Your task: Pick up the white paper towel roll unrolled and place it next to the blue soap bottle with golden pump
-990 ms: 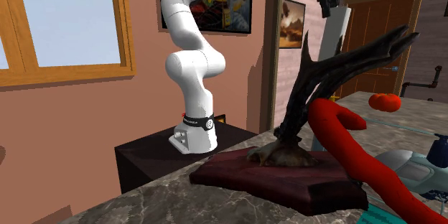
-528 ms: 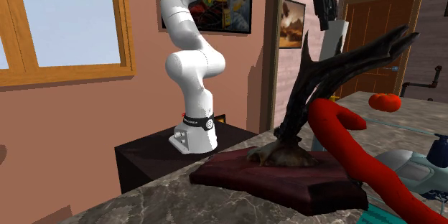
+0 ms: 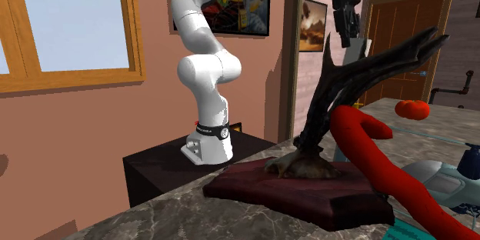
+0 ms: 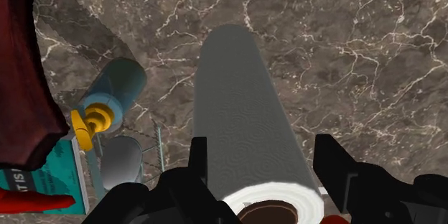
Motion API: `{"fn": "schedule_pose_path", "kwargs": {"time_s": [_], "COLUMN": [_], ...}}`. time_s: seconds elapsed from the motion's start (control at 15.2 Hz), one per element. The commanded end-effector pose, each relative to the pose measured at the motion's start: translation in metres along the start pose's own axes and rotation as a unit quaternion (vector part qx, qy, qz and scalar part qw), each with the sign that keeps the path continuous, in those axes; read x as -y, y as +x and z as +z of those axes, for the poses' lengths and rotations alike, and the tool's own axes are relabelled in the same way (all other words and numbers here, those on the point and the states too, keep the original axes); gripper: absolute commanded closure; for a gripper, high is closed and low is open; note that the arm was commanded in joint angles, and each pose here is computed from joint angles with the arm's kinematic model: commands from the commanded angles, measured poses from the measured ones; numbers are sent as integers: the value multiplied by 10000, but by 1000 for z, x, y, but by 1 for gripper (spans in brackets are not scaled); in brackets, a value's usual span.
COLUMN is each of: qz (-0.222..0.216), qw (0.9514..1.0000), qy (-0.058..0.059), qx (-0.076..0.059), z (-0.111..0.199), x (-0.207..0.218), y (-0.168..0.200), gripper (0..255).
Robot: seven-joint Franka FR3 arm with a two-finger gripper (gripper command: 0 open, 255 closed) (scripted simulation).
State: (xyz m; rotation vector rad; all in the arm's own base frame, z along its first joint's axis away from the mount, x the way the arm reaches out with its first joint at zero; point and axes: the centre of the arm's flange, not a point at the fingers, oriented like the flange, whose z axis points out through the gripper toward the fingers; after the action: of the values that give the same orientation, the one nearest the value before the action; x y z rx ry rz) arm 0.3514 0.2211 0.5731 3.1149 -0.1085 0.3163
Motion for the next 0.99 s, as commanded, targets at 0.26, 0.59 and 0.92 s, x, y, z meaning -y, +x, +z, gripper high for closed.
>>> {"fn": "schedule_pose_path", "kwargs": {"time_s": [0.26,0.59,0.92], "qz": [1,1,1], "qw": [10000,10000,10000], "qy": [1,1,1], "qx": [-3,-3,-3], "z": [32,58,84], "x": [-1,-1,-1], "y": [-7,-12,-18], "gripper": [255,255,255]}}
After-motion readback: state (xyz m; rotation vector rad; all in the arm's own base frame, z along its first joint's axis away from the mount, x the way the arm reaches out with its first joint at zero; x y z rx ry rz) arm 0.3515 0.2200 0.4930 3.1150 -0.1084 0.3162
